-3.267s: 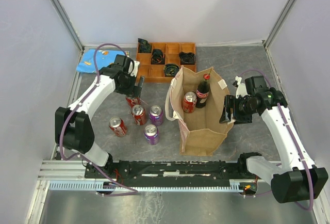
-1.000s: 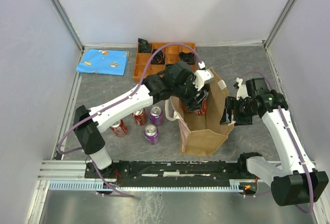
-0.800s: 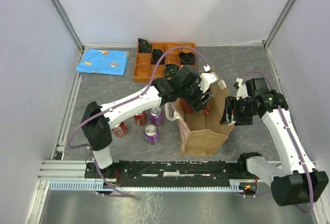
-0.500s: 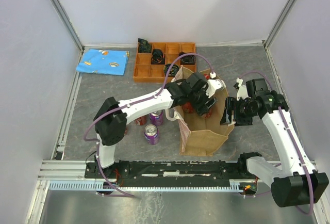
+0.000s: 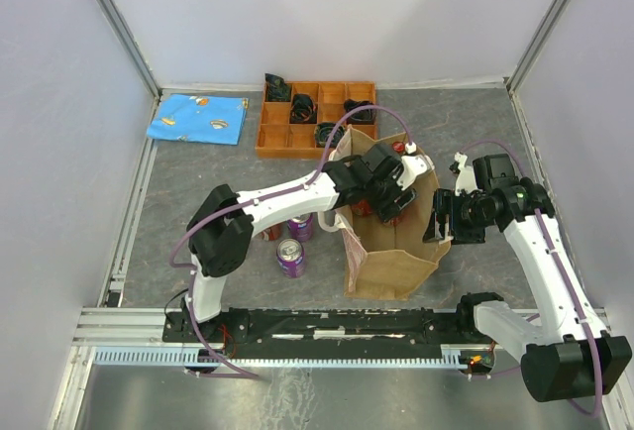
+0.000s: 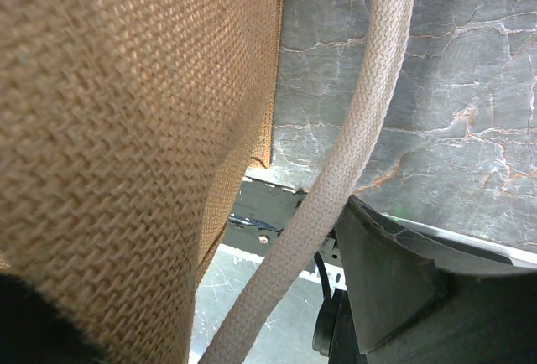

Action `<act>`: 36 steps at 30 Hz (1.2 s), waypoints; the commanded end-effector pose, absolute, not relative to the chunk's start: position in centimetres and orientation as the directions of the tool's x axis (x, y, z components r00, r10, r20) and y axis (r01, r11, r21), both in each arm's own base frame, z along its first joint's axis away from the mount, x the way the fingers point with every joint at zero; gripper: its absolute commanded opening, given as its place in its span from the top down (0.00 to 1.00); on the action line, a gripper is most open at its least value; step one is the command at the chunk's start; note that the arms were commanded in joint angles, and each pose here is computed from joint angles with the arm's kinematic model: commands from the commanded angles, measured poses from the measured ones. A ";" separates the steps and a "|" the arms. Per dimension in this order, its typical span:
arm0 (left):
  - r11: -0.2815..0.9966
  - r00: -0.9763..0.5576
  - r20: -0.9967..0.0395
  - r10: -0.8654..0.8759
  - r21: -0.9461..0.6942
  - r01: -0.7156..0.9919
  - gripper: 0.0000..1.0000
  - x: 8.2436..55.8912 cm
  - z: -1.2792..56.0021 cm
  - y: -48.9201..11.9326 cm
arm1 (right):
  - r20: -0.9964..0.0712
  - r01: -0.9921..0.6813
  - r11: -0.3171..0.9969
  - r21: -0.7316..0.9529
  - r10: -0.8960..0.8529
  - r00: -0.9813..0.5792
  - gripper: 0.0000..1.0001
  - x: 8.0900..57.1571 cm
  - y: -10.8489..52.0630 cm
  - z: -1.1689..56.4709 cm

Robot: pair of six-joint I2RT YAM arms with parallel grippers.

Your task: Place the beverage into the canvas bag

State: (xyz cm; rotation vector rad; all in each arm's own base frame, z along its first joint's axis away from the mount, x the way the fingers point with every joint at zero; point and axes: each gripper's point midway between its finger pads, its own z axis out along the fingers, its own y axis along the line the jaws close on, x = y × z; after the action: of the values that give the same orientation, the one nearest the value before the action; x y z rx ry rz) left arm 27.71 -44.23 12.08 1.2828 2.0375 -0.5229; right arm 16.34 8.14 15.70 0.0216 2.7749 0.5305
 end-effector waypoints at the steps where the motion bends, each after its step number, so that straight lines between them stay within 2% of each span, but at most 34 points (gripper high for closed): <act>1: 0.434 -0.195 -0.805 0.560 0.085 0.897 0.97 29.6 15.2 -46.7 | -0.282 -0.040 0.933 0.357 0.067 -0.957 0.26 15.3 8.0 15.5; 7: 0.437 -0.204 -0.785 0.585 0.093 0.895 0.97 29.2 13.8 -46.4 | -0.282 -0.039 0.934 0.355 0.067 -0.957 0.26 15.2 8.0 15.6; 8: 0.438 -0.205 -0.784 0.586 0.093 0.894 0.93 29.2 13.7 -46.4 | -0.282 -0.039 0.934 0.355 0.067 -0.957 0.26 15.1 8.0 15.6; 10: 0.440 -0.208 -0.782 0.588 0.093 0.893 0.78 29.1 13.6 -46.4 | -0.280 -0.038 0.934 0.356 0.068 -0.958 0.26 15.2 8.0 15.5; 12: 0.440 -0.208 -0.781 0.589 0.094 0.893 0.56 29.0 13.5 -46.4 | -0.280 -0.039 0.933 0.357 0.067 -0.958 0.26 15.2 8.0 15.5; 14: 0.441 -0.208 -0.781 0.589 0.094 0.893 0.46 28.9 13.6 -46.3 | -0.280 -0.039 0.933 0.357 0.067 -0.958 0.26 15.2 8.0 15.5; 18: 0.435 -0.207 -0.787 0.581 0.085 0.896 0.36 28.5 14.0 -46.4 | -0.279 -0.039 0.933 0.358 0.067 -0.958 0.26 15.2 8.0 15.5; 21: 0.430 -0.206 -0.792 0.575 0.078 0.900 0.25 28.0 14.6 -46.5 | -0.280 -0.041 0.932 0.360 0.067 -0.958 0.26 15.2 8.1 15.5; 28: 0.422 -0.211 -0.793 0.572 0.064 0.904 0.11 27.3 14.9 -46.4 | -0.278 -0.039 0.932 0.361 0.068 -0.958 0.26 15.3 8.1 15.5; 33: 0.429 -0.213 -0.804 0.554 0.056 0.902 0.11 27.1 16.4 -46.3 | -0.275 -0.039 0.932 0.360 0.066 -0.959 0.26 15.2 8.1 15.4; 36: 0.435 -0.205 -0.827 0.524 0.053 0.899 0.11 26.9 19.3 -46.1 | -0.276 -0.040 0.932 0.359 0.066 -0.959 0.26 15.2 8.1 15.5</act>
State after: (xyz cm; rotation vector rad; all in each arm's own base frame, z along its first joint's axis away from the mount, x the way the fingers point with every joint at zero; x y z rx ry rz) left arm 26.78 -45.35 11.49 1.2935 2.0053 -0.4975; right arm 16.01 8.18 15.64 0.0224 2.7803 0.5363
